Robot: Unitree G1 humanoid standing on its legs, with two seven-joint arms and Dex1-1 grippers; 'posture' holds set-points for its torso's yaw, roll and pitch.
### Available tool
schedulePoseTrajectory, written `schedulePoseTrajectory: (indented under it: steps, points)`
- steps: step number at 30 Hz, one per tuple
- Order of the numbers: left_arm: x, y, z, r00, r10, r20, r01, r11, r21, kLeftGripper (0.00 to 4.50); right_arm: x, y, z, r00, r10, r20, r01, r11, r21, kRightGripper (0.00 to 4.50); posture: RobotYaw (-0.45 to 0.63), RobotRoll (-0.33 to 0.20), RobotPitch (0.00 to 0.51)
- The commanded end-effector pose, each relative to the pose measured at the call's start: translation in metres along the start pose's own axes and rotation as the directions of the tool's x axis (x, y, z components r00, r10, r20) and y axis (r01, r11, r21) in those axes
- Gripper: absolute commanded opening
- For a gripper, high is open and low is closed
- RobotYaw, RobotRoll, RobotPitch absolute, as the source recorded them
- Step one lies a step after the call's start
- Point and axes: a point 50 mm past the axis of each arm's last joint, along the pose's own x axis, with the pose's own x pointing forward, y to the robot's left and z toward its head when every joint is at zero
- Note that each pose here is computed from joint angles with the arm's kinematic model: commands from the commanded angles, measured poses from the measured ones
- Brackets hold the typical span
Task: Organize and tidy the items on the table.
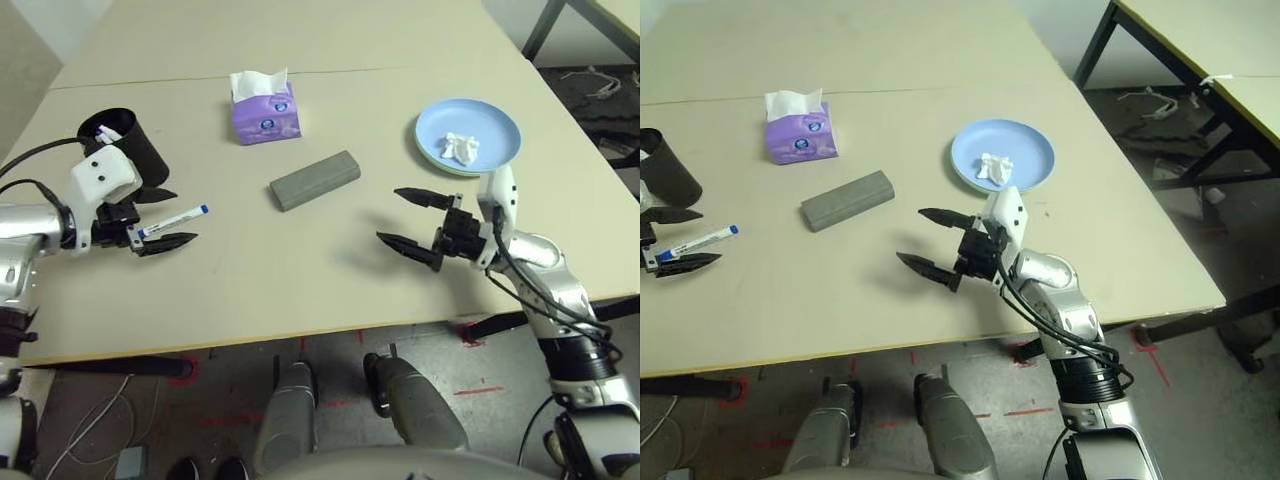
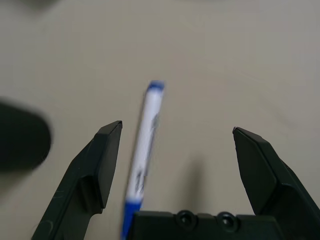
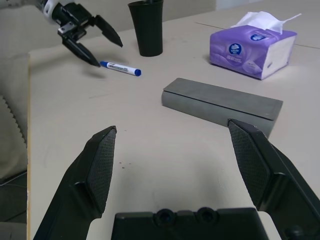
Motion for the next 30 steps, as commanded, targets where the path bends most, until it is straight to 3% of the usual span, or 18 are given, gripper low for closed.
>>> schedulePoseTrajectory:
  steps: [1, 13, 20, 30]
  points:
    - [-0.002, 0.002, -0.005, 0.999, 0.034, -0.037, -0.035, 0.999, -0.015, 4.49, 0.003, 0.004, -0.003, 1.0, 0.022, -0.006, -0.022, 1.0, 0.001, 4.5, -0.14, 0.0, 0.233]
    - [0.034, -0.002, -0.022, 0.996, 0.056, -0.075, -0.063, 0.994, -0.093, 4.49, 0.003, 0.006, 0.005, 0.999, 0.031, 0.006, -0.031, 0.999, -0.027, 4.5, -0.2, 0.0, 0.218]
    - [0.042, -0.002, -0.033, 0.989, 0.043, -0.144, -0.06, 0.992, -0.114, 4.49, 0.005, 0.009, 0.011, 0.999, 0.031, 0.018, -0.031, 0.999, -0.032, 4.5, -0.22, 0.0, 0.214]
    - [0.039, -0.005, -0.034, 0.991, -0.023, -0.132, 0.008, 0.993, -0.116, 1.17, 0.005, 0.01, 0.012, 0.999, 0.031, 0.023, -0.031, 0.999, -0.025, 4.5, -0.21, 0.0, 0.208]
